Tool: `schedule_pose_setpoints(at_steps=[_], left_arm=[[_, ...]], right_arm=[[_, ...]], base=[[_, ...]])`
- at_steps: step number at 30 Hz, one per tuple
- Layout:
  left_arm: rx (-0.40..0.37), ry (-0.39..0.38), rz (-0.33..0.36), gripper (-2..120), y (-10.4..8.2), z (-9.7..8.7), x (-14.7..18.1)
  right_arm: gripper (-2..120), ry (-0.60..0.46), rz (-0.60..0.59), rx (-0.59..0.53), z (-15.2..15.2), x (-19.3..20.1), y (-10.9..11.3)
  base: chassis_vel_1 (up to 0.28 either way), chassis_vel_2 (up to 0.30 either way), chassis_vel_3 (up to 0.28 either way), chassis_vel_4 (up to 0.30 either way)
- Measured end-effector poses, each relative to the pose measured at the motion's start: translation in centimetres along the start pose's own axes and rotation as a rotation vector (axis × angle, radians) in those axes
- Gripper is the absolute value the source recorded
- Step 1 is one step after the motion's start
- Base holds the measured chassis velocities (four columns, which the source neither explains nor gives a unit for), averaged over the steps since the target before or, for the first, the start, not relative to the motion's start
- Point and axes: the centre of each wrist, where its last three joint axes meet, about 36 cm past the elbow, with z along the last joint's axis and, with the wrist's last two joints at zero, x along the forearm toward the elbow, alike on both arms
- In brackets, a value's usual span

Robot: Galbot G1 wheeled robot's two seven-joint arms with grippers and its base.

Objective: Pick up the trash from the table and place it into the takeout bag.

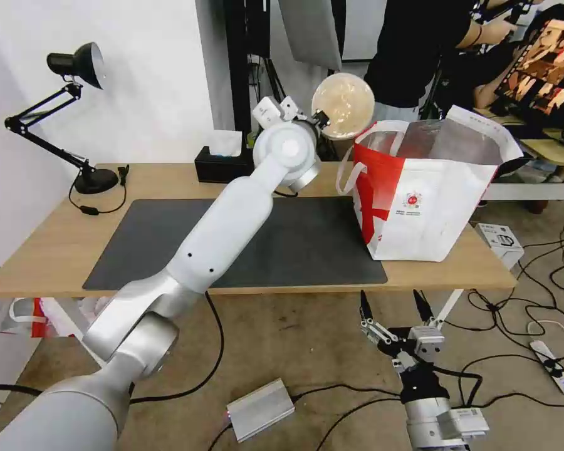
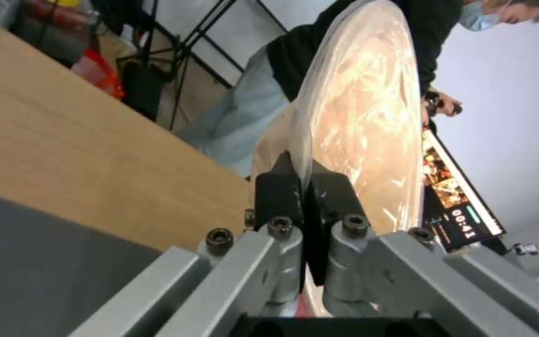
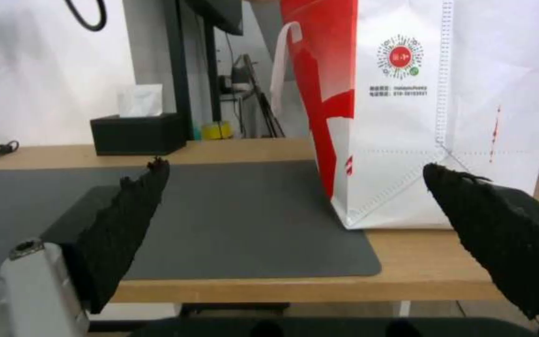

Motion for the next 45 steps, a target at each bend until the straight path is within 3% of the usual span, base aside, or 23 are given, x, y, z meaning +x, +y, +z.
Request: schedule_pose_setpoints(at_steps=[15, 26, 34, 45], left_arm=[[-0.085, -0.002, 0.059, 0, -2.1, 2.8, -3.7], [-0.167, 0.027, 0.117, 0, -1.0, 4.4, -5.5], [-0.269, 0.061, 0.174, 0, -0.4, 6.4, -6.5], [-0.325, 0.074, 0.199, 0, 0.1, 7.1, -7.0]], right_arm=[[100, 0.000, 0.000, 0.000, 0.0, 0.0, 0.0], [100, 0.000, 0.000, 0.000, 0.0, 0.0, 0.0], [100, 0.000, 0.000, 0.000, 0.0, 0.0, 0.0], [100, 0.000, 0.000, 0.000, 0.0, 0.0, 0.0]], base=[[0.000, 0.000, 0.000, 0.000], [0.000, 0.000, 0.000, 0.000], [0.000, 0.000, 0.000, 0.000], [0.000, 0.000, 0.000, 0.000]])
